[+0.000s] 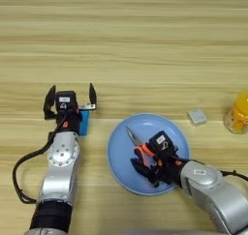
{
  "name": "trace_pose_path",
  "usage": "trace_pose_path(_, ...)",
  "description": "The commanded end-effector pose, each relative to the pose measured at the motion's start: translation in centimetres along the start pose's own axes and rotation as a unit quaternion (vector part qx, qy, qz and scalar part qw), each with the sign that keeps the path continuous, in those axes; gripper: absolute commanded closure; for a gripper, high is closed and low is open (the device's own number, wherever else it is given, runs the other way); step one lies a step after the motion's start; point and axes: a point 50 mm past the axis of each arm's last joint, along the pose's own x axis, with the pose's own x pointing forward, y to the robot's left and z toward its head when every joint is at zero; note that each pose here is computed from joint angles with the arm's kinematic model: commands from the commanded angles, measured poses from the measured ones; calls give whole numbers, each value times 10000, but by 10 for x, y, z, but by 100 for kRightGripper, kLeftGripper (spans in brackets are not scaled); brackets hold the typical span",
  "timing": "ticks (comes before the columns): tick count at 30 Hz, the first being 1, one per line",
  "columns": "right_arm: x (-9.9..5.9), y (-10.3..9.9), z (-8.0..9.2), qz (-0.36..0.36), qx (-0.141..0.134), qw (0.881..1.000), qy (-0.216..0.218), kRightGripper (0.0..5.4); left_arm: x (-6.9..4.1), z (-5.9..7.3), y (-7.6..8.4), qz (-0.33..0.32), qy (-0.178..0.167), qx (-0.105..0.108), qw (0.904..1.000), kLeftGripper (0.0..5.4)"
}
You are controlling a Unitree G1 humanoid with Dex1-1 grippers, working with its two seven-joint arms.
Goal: Move the objects on the table
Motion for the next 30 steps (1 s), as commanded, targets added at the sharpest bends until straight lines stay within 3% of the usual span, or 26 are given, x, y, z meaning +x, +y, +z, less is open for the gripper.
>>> trace_pose_path(1, -11, 1, -81, -87, 987, 9690, 2261, 246, -1, 1, -2, 7, 53, 63, 10000, 0)
trace_pose_path(9, -15, 5, -82, 67, 1372, 9555, 2610, 283, -1, 2, -2, 16, 54, 58, 10000, 0)
trace_pose_path(19, -19, 5, -83, 170, 1291, 9482, 2898, 305, -2, 2, -3, 33, 34, 43, 10000, 0)
trace_pose_path(24, -20, 6, -84, 159, 1253, 9486, 2901, 306, -3, 3, -3, 45, 29, 35, 10000, 0)
trace_pose_path(30, -11, 8, -72, 352, 1742, 9534, 2438, 308, -3, 3, -2, 48, 34, 38, 10000, 0)
